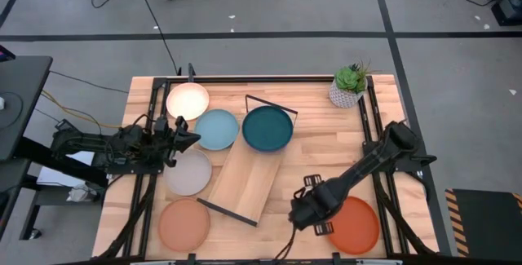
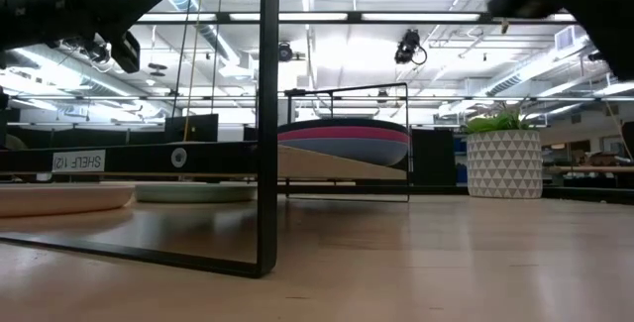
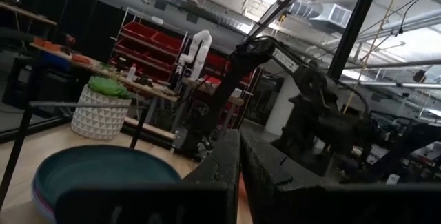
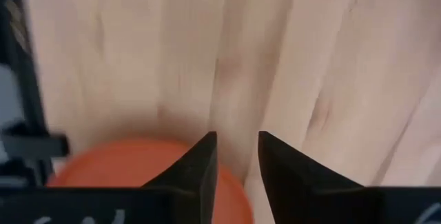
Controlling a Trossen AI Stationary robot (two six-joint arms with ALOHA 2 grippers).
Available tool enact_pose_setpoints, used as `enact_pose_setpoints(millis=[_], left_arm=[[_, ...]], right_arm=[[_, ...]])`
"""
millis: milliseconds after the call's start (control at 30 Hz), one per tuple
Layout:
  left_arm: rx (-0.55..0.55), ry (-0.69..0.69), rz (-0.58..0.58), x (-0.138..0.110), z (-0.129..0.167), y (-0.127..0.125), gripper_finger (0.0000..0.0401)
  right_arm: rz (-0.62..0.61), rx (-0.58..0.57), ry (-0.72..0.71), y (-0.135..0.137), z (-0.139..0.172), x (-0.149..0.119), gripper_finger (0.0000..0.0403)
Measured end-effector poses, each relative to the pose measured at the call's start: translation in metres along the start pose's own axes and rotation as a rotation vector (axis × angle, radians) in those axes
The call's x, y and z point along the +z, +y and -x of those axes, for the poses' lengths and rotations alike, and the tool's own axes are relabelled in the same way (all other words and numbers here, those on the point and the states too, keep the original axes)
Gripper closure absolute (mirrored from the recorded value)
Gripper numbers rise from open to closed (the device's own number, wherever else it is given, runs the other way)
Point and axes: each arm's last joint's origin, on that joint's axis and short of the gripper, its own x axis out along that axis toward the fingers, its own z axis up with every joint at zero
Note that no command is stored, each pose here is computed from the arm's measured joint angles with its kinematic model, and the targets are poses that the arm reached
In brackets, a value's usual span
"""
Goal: Place and stack plates onto a shelf
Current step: Stack the orange plate on top of the green plate on the shelf
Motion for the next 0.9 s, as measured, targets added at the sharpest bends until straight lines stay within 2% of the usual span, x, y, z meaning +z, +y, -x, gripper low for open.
enact_pose_setpoints(millis=[133, 300, 433, 600, 700, 800, 900], left_arm=[[-0.001, 0.000, 0.000, 0.000, 0.000, 0.000, 0.0381], [0.000, 0.000, 0.000, 0.000, 0.000, 0.000, 0.0381], [0.000, 0.000, 0.000, 0.000, 0.000, 0.000, 0.0381], [0.000, 0.000, 0.000, 0.000, 0.000, 0.000, 0.0381], [0.000, 0.000, 0.000, 0.000, 0.000, 0.000, 0.0381], [0.000, 0.000, 0.000, 0.000, 0.000, 0.000, 0.0381], [0.000, -0.001, 0.000, 0.000, 0.000, 0.000, 0.0381]], right_arm=[[0.061, 0.021, 0.125, 0.002, -0.027, 0.000, 0.0272], [0.133, 0.055, 0.196, 0.006, -0.047, 0.004, 0.0263], [0.108, 0.108, 0.265, 0.012, -0.056, 0.002, 0.0266], [-0.099, 0.188, 0.324, 0.017, -0.053, 0.000, 0.0267], [-0.298, 0.224, 0.368, 0.015, -0.049, 0.000, 0.0267], [-0.498, 0.204, 0.398, 0.014, -0.048, 0.001, 0.0265], [-0.595, 0.259, 0.414, 0.020, -0.048, 0.004, 0.0257]])
